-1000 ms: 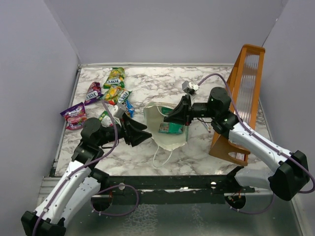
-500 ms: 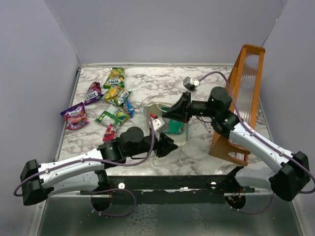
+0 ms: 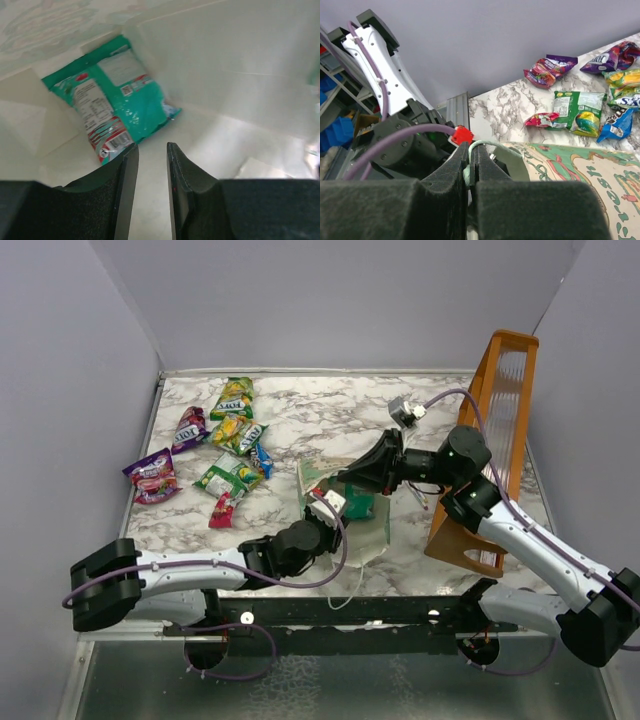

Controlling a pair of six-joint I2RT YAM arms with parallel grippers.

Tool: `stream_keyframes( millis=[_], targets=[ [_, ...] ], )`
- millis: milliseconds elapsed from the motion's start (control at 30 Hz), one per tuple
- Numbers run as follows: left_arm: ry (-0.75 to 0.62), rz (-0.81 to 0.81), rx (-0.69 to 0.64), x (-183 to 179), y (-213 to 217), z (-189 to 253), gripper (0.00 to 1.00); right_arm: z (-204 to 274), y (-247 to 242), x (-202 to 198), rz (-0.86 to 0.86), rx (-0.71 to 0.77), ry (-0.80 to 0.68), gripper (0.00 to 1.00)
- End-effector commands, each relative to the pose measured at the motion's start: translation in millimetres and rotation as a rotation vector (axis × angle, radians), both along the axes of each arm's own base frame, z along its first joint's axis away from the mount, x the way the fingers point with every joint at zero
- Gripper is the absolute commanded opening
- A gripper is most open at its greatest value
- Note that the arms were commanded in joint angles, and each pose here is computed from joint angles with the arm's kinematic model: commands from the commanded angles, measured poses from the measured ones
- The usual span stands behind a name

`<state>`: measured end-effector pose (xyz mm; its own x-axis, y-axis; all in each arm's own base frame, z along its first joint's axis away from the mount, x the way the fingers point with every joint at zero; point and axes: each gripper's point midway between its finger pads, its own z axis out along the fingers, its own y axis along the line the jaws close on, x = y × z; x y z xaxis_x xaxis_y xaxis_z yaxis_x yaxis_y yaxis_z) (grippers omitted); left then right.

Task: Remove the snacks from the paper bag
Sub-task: Take out the snack from the paper bag.

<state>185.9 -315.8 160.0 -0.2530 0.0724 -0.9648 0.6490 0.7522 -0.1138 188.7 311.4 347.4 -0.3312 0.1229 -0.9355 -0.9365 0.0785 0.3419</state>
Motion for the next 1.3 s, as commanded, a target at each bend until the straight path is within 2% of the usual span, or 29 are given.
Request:
stream_keyframes(
  millis=[0, 300, 567, 733, 900, 1133, 1267],
  targets=[
    [-0.103, 0.14, -0.063, 24.5, 4.3, 14.8, 0.32, 10.0, -2.6, -1.0, -0.032, 0.043, -0.014, 0.02],
    [-0.114, 0.22, 0.052, 38.3, 10.6, -17.6, 0.32, 16.3, -2.9, 0.5, -0.043, 0.057, -0.014, 0.02],
    [-0.017, 0.283, 0.139, 65.3, 13.3, -34.7, 0.31, 6.6, -2.1, -8.7, 0.008, 0.047, -0.096, 0.02],
    [0.014, 0.324, 0.151, 86.0, 19.5, -41.1, 0.31, -9.3, 2.6, -7.6, -0.007, 0.07, -0.072, 0.02],
    [-0.019, 0.258, 0.144, 96.3, 11.8, -44.7, 0.33, -13.3, 10.3, 10.2, -0.079, 0.09, 0.004, 0.02],
    [-0.07, 0.213, 0.15, 104.4, 18.5, -46.0, 0.36, 5.8, 16.6, 22.1, -0.098, 0.034, -0.051, 0.02],
    [-0.053, 0.214, 0.154, 127.2, 27.3, -49.1, 0.36, -1.3, 26.3, 33.2, -0.074, -0.054, -0.082, 0.02]
  ],
)
